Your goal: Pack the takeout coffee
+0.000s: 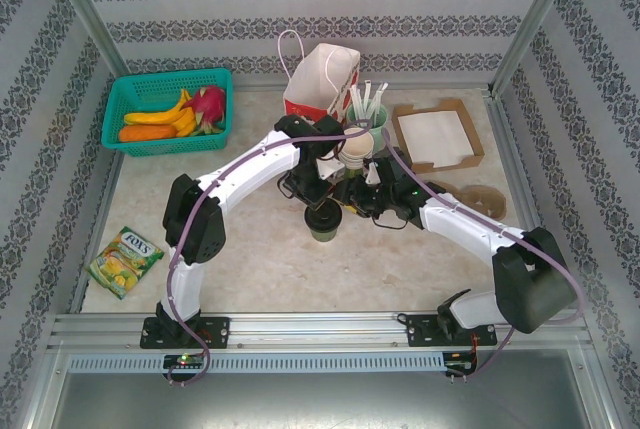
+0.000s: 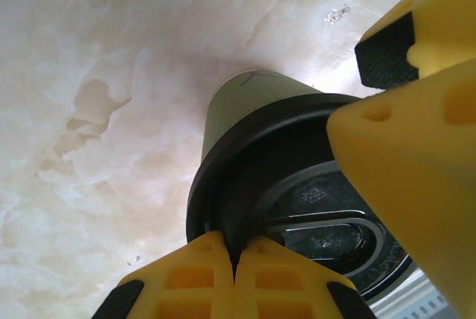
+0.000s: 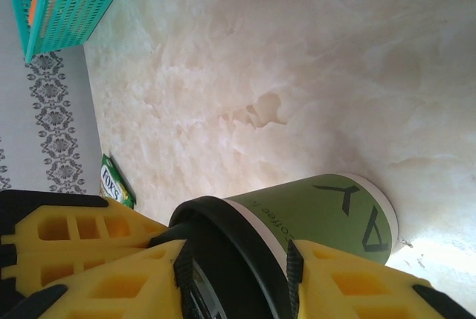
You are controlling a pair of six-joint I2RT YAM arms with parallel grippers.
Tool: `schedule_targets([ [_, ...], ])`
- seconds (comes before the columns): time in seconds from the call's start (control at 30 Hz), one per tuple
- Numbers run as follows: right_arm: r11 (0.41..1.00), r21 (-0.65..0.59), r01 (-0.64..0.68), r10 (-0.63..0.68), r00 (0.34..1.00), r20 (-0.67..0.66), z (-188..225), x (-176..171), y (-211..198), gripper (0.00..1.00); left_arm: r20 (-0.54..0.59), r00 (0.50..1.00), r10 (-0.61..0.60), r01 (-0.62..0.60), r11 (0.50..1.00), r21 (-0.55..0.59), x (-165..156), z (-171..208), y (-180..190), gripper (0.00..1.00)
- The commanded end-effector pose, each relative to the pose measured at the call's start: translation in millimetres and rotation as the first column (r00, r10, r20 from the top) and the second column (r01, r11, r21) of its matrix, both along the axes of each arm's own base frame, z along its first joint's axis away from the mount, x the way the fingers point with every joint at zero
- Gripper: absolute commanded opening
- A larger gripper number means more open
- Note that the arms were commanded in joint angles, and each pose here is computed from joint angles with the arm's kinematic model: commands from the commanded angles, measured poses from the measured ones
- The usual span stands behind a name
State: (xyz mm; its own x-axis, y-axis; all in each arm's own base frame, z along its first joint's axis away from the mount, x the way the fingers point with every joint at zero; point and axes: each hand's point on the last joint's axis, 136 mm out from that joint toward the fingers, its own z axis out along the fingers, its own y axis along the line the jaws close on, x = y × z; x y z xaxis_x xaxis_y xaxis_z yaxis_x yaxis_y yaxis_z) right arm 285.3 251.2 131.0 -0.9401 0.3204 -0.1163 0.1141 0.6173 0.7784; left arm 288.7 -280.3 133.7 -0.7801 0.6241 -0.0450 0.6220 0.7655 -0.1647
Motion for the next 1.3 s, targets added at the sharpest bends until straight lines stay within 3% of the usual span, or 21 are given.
schedule_targets([
  [0.0,1.000,-0.021,-0.017,0.016,1.000,-0.023,-11.9,-6.2,2.0,0.40,-0.007,0.999,-0.031,0.031,1.000,0.006,-4.7,-3.0,-2.0,0.00],
  [0.37,0.990,-0.138,-0.040,0.021,0.991,-0.135,-65.1,-32.5,-14.5,0.37,-0.037,0.999,0.003,-0.002,1.000,0.003,-8.1,-15.2,-3.7,0.00],
  [0.6,0.948,-0.306,-0.089,0.001,0.962,-0.275,-126.4,-68.5,-44.8,0.34,-0.132,0.989,0.071,-0.066,0.997,0.044,-27.1,-60.3,4.7,0.00],
  [0.73,0.934,-0.342,-0.100,-0.008,0.954,-0.301,-138.8,-79.4,-54.7,0.34,-0.177,0.979,0.099,-0.080,0.991,0.112,-35.5,-83.8,15.6,0.00],
  [0.83,0.939,-0.325,-0.108,0.020,0.965,-0.261,-129.8,-71.6,-47.0,0.34,-0.172,0.977,0.123,-0.102,0.987,0.126,-32.3,-85.6,15.2,0.00],
  [0.97,0.962,-0.251,-0.111,0.088,0.991,-0.103,-87.9,-47.3,-23.3,0.37,-0.067,0.984,0.164,-0.155,0.980,0.124,-10.6,-69.7,17.9,0.00],
  [1.27,0.991,-0.128,-0.044,0.070,0.975,0.209,1.3,-5.9,-5.0,0.57,0.052,0.964,0.261,-0.264,0.962,0.071,13.6,-28.4,20.8,0.00],
])
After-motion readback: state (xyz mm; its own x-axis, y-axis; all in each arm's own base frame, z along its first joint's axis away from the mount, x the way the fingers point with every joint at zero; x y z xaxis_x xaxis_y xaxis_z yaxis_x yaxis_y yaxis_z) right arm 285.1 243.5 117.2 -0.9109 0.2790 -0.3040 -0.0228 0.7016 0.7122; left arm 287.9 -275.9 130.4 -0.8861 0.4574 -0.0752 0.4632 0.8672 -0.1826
